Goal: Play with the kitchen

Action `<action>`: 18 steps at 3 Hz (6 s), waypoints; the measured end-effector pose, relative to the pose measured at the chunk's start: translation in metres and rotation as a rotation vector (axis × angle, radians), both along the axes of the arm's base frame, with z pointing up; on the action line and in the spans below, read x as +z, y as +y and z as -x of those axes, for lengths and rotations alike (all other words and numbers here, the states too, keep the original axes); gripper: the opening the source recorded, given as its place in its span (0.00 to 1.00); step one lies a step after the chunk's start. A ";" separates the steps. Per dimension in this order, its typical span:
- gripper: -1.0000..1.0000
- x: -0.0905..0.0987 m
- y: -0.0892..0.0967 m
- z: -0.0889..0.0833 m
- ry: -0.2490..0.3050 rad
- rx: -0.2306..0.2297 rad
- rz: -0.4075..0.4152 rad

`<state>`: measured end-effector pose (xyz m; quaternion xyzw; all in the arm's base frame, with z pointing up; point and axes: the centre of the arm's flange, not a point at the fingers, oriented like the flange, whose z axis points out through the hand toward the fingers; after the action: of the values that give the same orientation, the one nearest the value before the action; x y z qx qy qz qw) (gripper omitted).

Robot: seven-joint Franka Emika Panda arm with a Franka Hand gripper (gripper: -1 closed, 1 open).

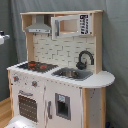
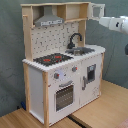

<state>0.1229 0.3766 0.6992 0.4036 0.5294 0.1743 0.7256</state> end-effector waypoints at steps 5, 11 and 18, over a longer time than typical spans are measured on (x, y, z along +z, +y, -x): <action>1.00 0.029 -0.058 0.002 -0.276 -0.197 -0.322; 1.00 0.035 -0.133 -0.050 -0.634 -0.303 -0.865; 0.00 0.037 -0.202 -0.093 -0.920 -0.161 -1.220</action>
<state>0.2158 0.1746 0.7360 0.6567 -0.0468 0.5325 0.5320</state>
